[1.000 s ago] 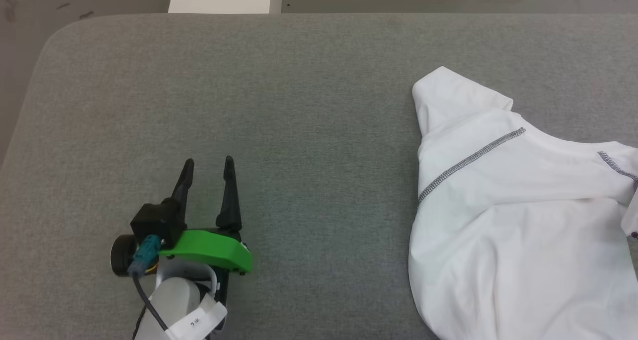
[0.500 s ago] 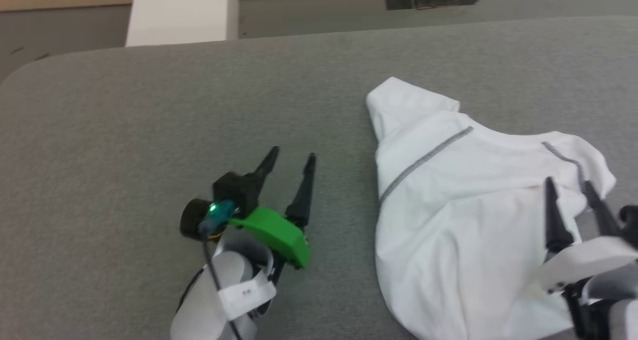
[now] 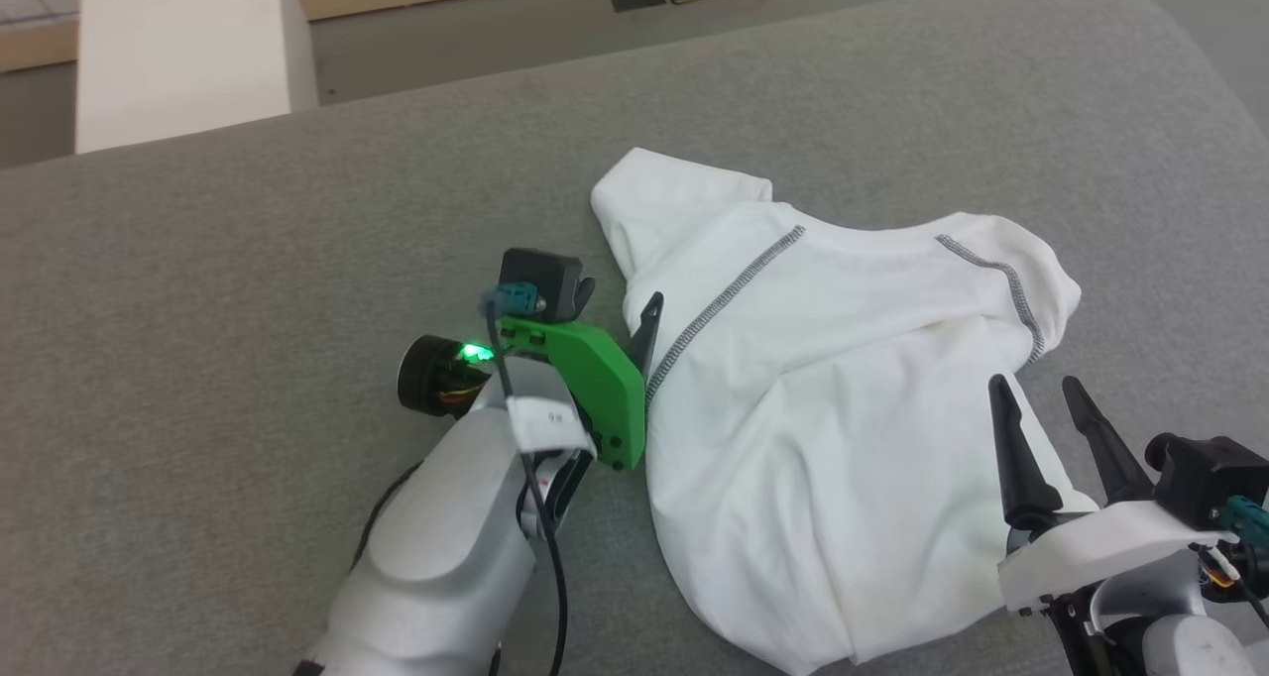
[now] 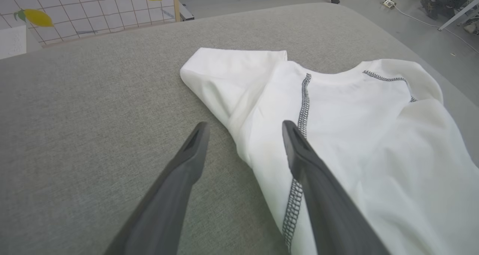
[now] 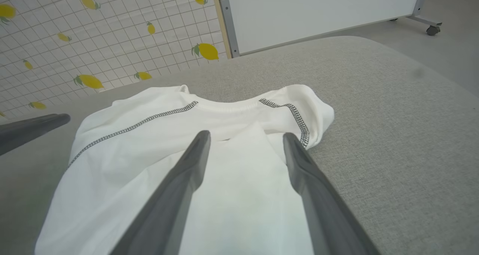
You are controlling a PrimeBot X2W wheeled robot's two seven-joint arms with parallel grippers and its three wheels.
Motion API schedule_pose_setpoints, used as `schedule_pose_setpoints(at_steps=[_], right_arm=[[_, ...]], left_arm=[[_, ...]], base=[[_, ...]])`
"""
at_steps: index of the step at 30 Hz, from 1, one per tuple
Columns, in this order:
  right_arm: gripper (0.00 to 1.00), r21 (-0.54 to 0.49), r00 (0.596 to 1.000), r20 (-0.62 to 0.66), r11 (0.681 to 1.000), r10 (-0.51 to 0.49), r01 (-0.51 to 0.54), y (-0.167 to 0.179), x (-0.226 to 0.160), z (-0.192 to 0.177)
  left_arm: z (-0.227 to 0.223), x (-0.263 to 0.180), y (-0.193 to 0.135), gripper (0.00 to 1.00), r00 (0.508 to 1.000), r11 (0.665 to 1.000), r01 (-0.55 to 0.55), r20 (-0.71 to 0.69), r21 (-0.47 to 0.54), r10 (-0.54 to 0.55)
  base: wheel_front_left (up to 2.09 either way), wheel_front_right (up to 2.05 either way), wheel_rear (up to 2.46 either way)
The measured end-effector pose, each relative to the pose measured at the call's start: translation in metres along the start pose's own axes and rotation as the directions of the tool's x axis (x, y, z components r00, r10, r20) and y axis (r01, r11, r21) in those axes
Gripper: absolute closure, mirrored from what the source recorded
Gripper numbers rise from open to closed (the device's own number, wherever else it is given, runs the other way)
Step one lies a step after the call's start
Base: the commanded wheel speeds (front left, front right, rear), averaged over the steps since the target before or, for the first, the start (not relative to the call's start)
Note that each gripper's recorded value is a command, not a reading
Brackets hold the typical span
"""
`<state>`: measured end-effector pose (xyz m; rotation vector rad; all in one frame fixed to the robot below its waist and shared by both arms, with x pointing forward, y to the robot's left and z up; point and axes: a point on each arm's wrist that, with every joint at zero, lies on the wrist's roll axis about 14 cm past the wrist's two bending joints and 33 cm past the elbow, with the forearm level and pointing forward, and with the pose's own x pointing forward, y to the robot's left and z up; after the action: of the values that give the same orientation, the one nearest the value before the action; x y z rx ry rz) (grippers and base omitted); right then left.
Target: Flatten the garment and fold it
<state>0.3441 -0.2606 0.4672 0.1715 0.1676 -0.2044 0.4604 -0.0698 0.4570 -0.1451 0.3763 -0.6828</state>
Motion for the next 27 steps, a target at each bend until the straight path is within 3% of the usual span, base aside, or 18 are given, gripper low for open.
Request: schedule_pose_setpoints(at_steps=[6,7,8,9,10,15,20,27], right_arm=[[0.00,0.001,1.000,-0.015,1.000,-0.018,0.018,-0.005,-0.002,-0.006],[0.00,0.001,1.000,-0.016,1.000,-0.022,0.022,-0.006,-0.001,-0.007],[0.00,0.001,1.000,-0.015,1.000,-0.023,0.023,-0.006,-0.001,-0.007],[0.00,0.001,1.000,-0.013,1.000,-0.024,0.024,-0.006,-0.001,-0.007],[0.00,0.001,1.000,-0.010,1.000,-0.025,0.025,-0.007,-0.001,-0.006],[0.00,0.004,1.000,-0.004,1.000,-0.018,0.018,-0.005,0.001,-0.005],[0.00,0.008,1.000,0.009,1.000,0.011,-0.011,0.004,0.006,-0.001],[0.00,0.008,0.998,0.037,0.998,0.056,-0.056,0.018,0.008,0.011]], left_arm=[[-0.024,0.018,0.008,0.00,0.986,0.999,-0.048,-0.161,-0.023,0.044],[-0.044,0.019,0.013,0.00,0.962,0.996,-0.082,-0.264,-0.020,0.074],[-0.048,0.019,0.013,0.23,0.954,0.997,-0.081,-0.290,-0.021,0.072],[-0.051,0.019,0.012,0.71,0.950,0.997,-0.079,-0.305,-0.022,0.068],[-0.051,0.018,0.011,1.00,0.948,0.997,-0.074,-0.310,-0.023,0.063],[-0.044,0.014,0.003,1.00,0.952,0.999,-0.038,-0.304,-0.029,0.027],[-0.026,0.006,0.004,1.00,0.979,0.996,-0.040,-0.202,-0.074,0.024],[0.008,-0.022,0.038,1.00,0.986,0.979,-0.165,-0.006,-0.123,0.166]], base=[[0.00,0.00,0.00],[0.00,0.00,0.00],[0.00,0.00,0.00],[0.00,0.00,0.00],[0.00,0.00,0.00],[0.00,0.00,0.00],[0.00,0.00,0.00],[0.00,0.00,0.00]])
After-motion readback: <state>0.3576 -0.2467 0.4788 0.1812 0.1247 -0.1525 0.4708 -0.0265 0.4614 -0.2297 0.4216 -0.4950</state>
